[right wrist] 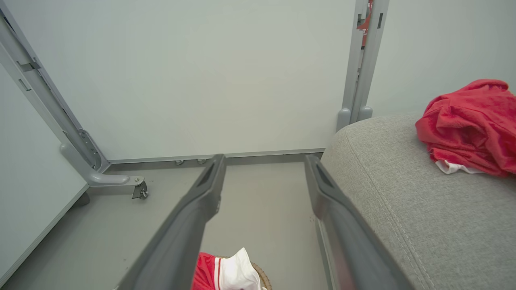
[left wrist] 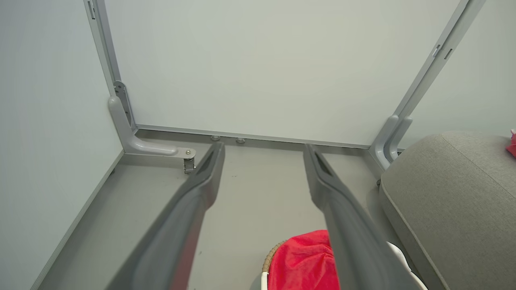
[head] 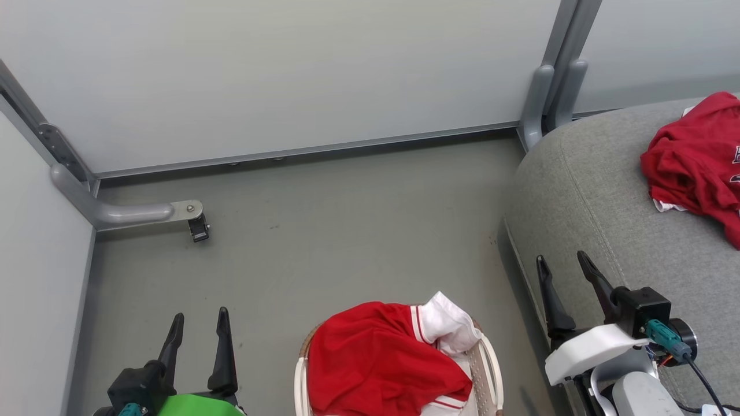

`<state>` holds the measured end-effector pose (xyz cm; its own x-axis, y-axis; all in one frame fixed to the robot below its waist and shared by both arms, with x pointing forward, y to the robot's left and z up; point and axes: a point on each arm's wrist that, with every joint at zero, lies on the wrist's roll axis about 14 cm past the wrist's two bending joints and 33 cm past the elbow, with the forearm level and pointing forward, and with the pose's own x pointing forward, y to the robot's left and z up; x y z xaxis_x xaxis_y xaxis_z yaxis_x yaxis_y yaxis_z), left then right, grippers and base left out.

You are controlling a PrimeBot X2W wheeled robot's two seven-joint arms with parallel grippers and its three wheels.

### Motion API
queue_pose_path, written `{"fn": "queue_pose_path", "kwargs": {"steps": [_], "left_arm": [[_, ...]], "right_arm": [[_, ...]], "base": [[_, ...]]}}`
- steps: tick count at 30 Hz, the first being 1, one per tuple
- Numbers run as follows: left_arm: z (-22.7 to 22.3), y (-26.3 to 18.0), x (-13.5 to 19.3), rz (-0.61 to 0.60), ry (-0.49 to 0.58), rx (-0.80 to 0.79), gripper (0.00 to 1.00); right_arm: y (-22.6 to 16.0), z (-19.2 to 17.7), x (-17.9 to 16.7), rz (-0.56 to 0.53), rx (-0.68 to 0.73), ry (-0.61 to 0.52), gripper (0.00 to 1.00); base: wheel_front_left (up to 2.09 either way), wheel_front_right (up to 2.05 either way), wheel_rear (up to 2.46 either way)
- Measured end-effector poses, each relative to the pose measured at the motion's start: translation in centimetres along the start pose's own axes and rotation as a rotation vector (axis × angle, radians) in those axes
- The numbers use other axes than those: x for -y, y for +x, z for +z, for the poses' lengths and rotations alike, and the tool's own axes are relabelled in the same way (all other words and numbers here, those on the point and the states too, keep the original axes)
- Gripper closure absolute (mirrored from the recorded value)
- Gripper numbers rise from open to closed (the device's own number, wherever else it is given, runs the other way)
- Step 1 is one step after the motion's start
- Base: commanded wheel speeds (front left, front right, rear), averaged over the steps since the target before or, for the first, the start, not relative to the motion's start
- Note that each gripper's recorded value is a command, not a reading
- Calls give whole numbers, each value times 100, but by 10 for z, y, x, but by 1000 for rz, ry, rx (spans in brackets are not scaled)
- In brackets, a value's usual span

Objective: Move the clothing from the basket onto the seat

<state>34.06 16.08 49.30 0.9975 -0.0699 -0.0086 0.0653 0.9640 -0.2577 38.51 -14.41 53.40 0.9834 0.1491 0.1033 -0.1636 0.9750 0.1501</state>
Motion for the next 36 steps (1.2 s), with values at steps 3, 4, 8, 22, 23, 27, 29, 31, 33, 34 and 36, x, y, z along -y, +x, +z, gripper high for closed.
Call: {"fn": "queue_pose_path", "kwargs": {"steps": [3,4,8,22,23,27,29,31,33,34,36], "left_arm": [[-1,0,-1,2,0,-3,0],[-1,0,-1,2,0,-5,0],[-4,1,0,0,0,-13,0],[-15,88,58,-280,211,-60,0],[-20,95,64,-304,223,-74,0],[-54,120,89,-424,281,-165,0],[-77,130,94,-470,316,-224,0],[-101,136,101,-515,332,-290,0],[-127,138,106,-563,364,-362,0],[-142,138,106,-586,384,-406,0],[-172,134,107,-636,426,-497,0]], "right_arm": [[1,-1,0,2,-3,1,0],[1,-2,-1,2,-4,1,0],[2,-4,-1,3,-9,2,0],[56,14,21,-31,69,-52,0],[60,15,24,-36,76,-55,0],[80,10,34,-49,83,-69,0],[89,2,39,-56,73,-70,0],[96,-7,44,-64,61,-69,0],[101,-17,50,-74,47,-69,0],[104,-22,53,-77,39,-66,0],[108,-33,57,-83,24,-62,0]], "base": [[0,0,0],[0,0,0],[0,0,0],[0,0,0],[0,0,0],[0,0,0],[0,0,0],[0,0,0],[0,0,0],[0,0,0],[0,0,0]]}}
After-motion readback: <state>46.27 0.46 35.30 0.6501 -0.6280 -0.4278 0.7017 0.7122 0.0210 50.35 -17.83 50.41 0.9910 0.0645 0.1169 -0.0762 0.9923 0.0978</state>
